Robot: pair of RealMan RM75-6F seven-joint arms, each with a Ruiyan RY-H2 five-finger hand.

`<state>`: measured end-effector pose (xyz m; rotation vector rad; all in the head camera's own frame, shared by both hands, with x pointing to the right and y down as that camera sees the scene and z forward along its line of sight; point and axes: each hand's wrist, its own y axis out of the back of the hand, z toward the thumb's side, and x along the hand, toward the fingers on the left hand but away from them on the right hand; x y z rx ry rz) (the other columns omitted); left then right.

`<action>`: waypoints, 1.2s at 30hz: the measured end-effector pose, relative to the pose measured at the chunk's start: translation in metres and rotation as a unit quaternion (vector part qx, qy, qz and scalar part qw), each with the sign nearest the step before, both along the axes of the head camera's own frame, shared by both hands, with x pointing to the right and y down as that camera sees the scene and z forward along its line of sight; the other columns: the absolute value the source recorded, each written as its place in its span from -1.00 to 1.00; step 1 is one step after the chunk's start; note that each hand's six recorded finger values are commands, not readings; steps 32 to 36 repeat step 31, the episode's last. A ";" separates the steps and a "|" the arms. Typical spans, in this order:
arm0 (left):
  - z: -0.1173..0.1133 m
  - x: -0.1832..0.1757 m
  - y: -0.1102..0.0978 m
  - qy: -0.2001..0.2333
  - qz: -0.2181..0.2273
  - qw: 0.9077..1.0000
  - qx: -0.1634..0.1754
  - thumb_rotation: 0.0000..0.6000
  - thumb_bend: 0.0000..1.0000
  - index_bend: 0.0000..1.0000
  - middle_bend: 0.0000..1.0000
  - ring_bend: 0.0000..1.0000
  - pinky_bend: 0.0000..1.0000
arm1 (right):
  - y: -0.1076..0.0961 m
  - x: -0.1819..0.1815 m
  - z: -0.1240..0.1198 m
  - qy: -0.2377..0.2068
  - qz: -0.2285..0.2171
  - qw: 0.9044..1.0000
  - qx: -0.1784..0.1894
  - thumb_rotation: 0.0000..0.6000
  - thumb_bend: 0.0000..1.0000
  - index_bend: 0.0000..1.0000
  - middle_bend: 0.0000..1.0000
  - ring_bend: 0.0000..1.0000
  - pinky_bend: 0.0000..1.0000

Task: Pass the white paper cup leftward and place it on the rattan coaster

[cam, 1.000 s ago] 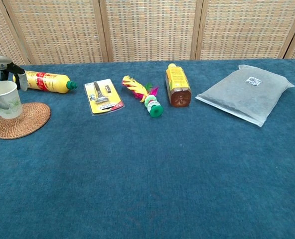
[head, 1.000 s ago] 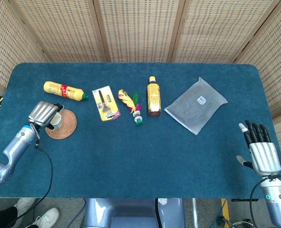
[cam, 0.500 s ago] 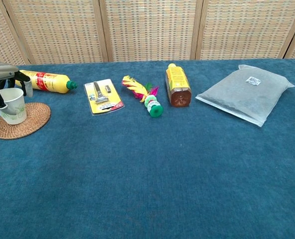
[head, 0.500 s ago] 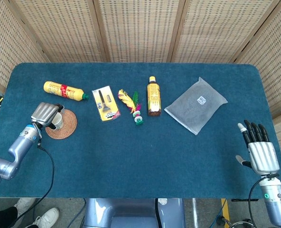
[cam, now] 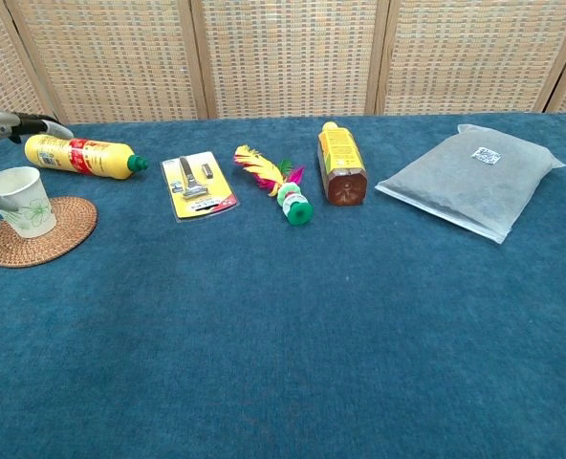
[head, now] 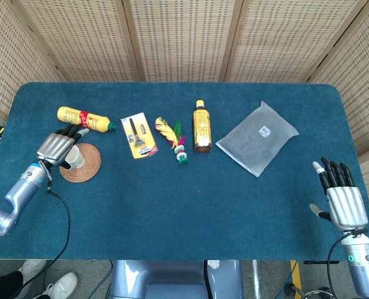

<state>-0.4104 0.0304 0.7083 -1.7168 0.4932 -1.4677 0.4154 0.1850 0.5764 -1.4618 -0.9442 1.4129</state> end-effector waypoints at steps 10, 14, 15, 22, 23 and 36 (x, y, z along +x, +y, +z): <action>-0.077 -0.040 0.008 0.078 -0.061 0.994 0.053 1.00 -1.00 -1.00 -1.00 -1.00 -1.00 | 0.003 -0.005 -0.006 -0.001 -0.003 1.000 0.006 1.00 -1.00 -0.91 -1.00 -1.00 -1.00; -0.102 -0.051 0.032 0.107 -0.092 0.988 0.060 1.00 -1.00 -1.00 -1.00 -1.00 -1.00 | 0.004 -0.008 -0.009 -0.004 -0.007 1.000 0.008 1.00 -1.00 -0.91 -1.00 -1.00 -1.00; -0.106 -0.054 0.040 0.113 -0.102 0.986 0.064 1.00 -1.00 -1.00 -1.00 -1.00 -1.00 | 0.005 -0.009 -0.009 -0.004 -0.008 1.000 0.008 1.00 -1.00 -0.91 -1.00 -1.00 -1.00; -0.134 -0.079 0.101 0.102 -0.186 0.970 0.121 1.00 -1.00 -1.00 -1.00 -1.00 -1.00 | 0.006 -0.010 -0.010 0.014 -0.015 1.000 0.011 1.00 -1.00 -0.91 -1.00 -1.00 -1.00; -0.137 -0.080 0.107 0.098 -0.194 0.968 0.128 1.00 -1.00 -1.00 -1.00 -1.00 -1.00 | 0.006 -0.010 -0.010 0.015 -0.015 1.000 0.011 1.00 -1.00 -0.91 -1.00 -1.00 -1.00; -0.149 -0.084 0.149 0.067 -0.241 0.959 0.135 1.00 -1.00 -1.00 -1.00 -1.00 -1.00 | 0.007 -0.012 -0.009 0.022 -0.017 1.000 0.011 1.00 -1.00 -0.91 -1.00 -1.00 -1.00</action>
